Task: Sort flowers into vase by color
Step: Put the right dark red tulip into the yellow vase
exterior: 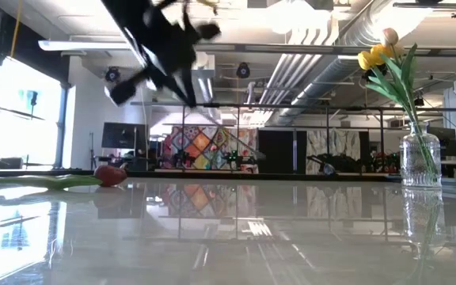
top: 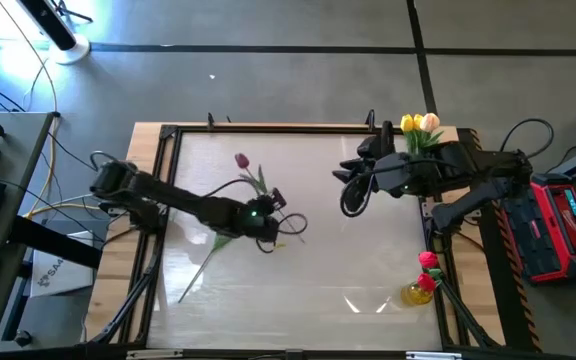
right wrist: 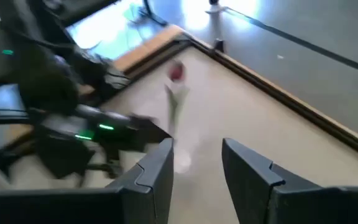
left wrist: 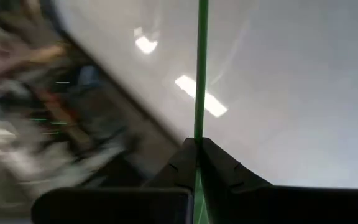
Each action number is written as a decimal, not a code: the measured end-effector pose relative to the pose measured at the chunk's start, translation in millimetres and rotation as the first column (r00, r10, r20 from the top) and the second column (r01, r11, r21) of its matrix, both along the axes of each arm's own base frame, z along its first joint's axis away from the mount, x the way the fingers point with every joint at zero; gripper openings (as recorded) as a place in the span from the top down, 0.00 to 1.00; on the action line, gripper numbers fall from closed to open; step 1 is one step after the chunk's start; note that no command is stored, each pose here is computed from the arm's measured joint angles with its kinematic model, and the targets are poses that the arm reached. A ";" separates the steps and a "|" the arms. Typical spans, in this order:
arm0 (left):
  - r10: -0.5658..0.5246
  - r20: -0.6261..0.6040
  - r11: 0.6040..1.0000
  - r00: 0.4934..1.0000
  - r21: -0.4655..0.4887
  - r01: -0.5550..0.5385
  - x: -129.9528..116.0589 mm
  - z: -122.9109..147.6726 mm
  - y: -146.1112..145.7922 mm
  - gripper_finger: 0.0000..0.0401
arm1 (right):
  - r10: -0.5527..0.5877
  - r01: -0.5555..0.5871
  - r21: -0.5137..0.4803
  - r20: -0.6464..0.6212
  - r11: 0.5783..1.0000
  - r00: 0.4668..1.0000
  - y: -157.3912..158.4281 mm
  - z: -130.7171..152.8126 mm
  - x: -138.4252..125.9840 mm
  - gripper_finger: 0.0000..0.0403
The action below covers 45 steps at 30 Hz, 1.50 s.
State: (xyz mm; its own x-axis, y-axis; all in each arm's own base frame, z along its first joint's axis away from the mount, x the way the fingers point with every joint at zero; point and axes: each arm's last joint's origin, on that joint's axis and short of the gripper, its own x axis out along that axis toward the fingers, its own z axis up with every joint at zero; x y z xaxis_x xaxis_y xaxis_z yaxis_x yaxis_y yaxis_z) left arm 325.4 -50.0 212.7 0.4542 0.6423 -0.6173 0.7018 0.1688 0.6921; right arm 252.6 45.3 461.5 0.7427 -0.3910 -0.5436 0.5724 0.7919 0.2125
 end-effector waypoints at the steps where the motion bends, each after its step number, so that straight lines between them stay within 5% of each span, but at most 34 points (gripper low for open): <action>1: -0.025 -0.007 0.997 1.000 0.069 0.025 -2.4 6.8 -2.2 1.00 | -0.007 0.007 -0.003 -0.018 1.000 1.000 -0.4 -1.5 -1.4 0.69; 5: -0.048 0.077 0.959 0.996 0.282 0.025 -5.7 42.0 -3.1 1.00 | -0.002 0.002 -0.005 -0.074 1.000 0.997 -0.9 -5.7 -4.3 0.69; 10: -0.179 0.180 0.922 0.967 0.373 0.101 -10.8 89.4 -6.8 1.00 | 0.055 -0.053 0.033 -0.069 0.998 0.996 1.2 -5.1 -2.5 0.69; 14: -0.356 0.283 0.877 0.890 0.430 0.214 -19.3 130.7 -10.9 1.00 | 0.123 -0.118 0.071 -0.060 0.990 0.991 3.8 -4.2 -0.7 0.69; 23: -0.504 0.225 0.749 0.834 0.595 0.292 -24.1 180.6 -11.7 1.00 | 0.227 -0.229 0.184 0.032 0.956 0.973 9.3 1.6 5.2 0.69; 28: -0.579 0.247 0.685 0.777 0.664 0.300 -23.0 193.2 -12.4 1.00 | 0.269 -0.286 0.156 0.125 0.945 0.955 10.6 10.0 11.0 0.69; 31: -0.653 0.217 0.615 0.726 0.711 0.341 -22.2 197.2 -12.7 1.00 | 0.270 -0.294 0.144 0.167 0.945 0.948 9.6 13.7 13.4 0.69; 35: -0.767 0.128 0.470 0.629 0.780 0.414 -20.1 199.7 -12.3 1.00 | 0.300 -0.343 0.149 0.251 0.928 0.920 10.6 21.1 17.1 0.69; 45: -0.935 0.001 0.176 0.353 0.868 0.464 -16.4 206.0 -0.5 1.00 | 0.308 -0.388 0.192 0.345 0.901 0.887 15.4 27.2 22.9 0.69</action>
